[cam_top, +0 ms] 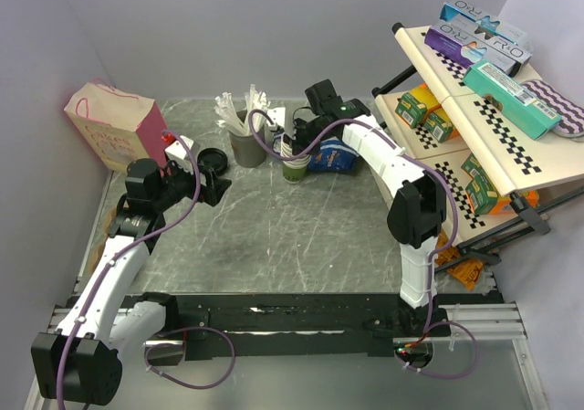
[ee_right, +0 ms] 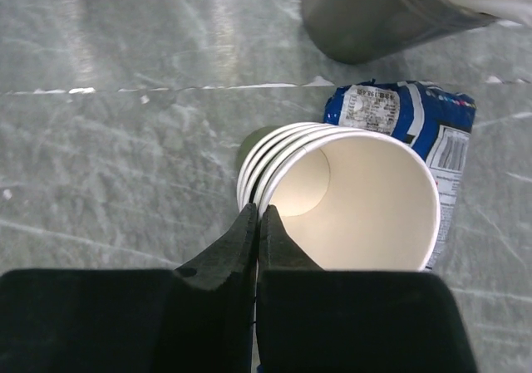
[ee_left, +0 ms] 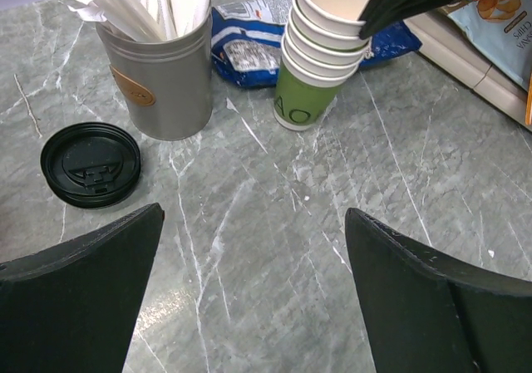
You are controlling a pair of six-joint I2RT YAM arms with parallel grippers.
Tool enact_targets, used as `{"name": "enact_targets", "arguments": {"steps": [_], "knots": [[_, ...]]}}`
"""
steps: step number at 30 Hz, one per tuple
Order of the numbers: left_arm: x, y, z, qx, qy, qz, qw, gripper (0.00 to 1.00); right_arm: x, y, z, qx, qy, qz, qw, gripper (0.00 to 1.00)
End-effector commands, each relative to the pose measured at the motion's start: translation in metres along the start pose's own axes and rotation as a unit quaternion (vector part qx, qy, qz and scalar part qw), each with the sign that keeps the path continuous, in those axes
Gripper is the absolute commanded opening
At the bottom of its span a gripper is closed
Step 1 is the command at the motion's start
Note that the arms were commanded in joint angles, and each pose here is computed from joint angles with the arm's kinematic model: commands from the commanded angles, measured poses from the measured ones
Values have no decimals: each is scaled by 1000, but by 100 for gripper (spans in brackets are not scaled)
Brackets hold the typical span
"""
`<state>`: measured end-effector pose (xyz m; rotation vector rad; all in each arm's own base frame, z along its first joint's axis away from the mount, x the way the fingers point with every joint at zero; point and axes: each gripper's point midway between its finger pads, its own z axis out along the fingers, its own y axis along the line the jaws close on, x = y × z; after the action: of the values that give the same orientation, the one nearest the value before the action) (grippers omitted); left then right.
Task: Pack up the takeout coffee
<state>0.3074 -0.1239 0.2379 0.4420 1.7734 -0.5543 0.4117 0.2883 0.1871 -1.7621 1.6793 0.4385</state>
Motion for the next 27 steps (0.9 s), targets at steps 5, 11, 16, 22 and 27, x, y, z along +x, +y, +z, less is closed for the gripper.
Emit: {"name": "enact_targets", "arguments": {"steps": [5,11,16,22,27], "knots": [[-9,-2,-1,6,-24,2,1000,97,-34,-23,-35,95,-28,-18,995,0],[-11,-3,1,13,-31,6,999,97,-47,-31,-46,110,-36,13,993,0],[-8,-7,3,24,-29,-4,999,97,-30,-17,-30,74,-2,42,996,18],[-6,-8,3,25,-31,-12,999,97,-28,-14,-27,74,-4,55,996,20],[-4,-7,3,24,-28,-14,999,97,-30,-12,-26,64,-5,58,996,17]]}}
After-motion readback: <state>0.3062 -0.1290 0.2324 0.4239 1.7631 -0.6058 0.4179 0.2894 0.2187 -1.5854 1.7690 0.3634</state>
